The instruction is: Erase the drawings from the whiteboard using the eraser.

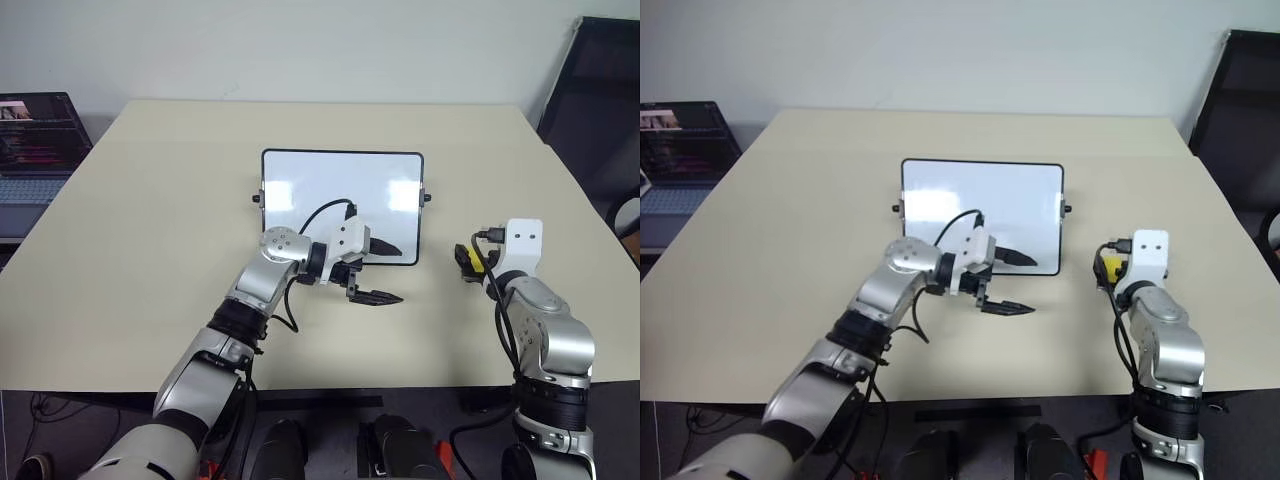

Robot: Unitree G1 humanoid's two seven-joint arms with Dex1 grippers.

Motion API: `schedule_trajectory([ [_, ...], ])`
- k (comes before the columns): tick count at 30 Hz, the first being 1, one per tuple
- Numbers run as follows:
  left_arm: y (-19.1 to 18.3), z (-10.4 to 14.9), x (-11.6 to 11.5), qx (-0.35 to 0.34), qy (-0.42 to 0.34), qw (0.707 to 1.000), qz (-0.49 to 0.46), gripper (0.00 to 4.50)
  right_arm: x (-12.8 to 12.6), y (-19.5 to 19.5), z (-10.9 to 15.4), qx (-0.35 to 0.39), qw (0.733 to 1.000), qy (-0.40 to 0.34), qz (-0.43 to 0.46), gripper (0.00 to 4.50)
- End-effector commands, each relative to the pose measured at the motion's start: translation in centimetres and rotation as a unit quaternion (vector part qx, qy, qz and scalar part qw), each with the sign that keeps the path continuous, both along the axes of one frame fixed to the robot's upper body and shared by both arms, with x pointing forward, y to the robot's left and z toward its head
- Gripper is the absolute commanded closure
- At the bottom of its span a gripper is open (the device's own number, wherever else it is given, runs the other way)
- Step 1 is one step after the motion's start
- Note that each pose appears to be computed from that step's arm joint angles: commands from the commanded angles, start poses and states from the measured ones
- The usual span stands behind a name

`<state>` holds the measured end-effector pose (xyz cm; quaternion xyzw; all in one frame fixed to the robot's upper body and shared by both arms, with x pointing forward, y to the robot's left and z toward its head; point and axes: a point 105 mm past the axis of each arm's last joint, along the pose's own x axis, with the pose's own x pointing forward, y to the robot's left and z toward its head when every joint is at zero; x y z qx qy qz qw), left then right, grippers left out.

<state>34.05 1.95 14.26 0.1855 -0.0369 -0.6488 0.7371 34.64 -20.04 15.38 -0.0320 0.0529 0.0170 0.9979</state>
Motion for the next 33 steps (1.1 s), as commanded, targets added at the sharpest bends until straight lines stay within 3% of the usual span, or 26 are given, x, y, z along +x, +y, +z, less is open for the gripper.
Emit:
schedule_trajectory([
  [1,3.2,3.1,1.3,-0.074,-0.056,0.986,0.137,0.0,-2.3,3.1,3.7,-0.028,0.993,-0.086,0.079,0.06],
  [4,6.7,3.3,0.1,-0.133,-0.035,0.958,0.251,0.0,-4.6,4.8,3.2,-0.041,0.988,-0.097,0.117,0.06],
  [7,10.5,2.5,-1.6,-0.177,-0.012,0.91,0.374,0.0,-6.2,5.4,2.1,-0.035,0.986,-0.121,0.113,0.06],
  [10,12.6,1.3,-3.1,-0.18,-0.013,0.869,0.462,0.0,-7.1,4.9,0.5,-0.031,0.987,-0.132,0.089,0.06],
  [15,17.1,0.2,-4.0,-0.181,-0.048,0.77,0.61,0.0,-7.5,5.0,-2.1,-0.033,0.986,-0.142,0.084,0.06],
  [19,18.7,-0.4,-5.2,-0.171,-0.059,0.73,0.659,0.0,-7.8,4.2,-3.3,-0.028,0.985,-0.142,0.089,0.06],
  [24,19.0,-0.9,-5.8,-0.157,-0.054,0.724,0.669,0.0,-7.5,3.1,-4.0,0.012,0.989,-0.129,0.069,0.06],
  [33,18.2,-2.0,-5.7,-0.145,-0.035,0.739,0.657,0.0,-8.8,3.4,-4.2,-0.013,0.991,-0.11,0.079,0.06],
])
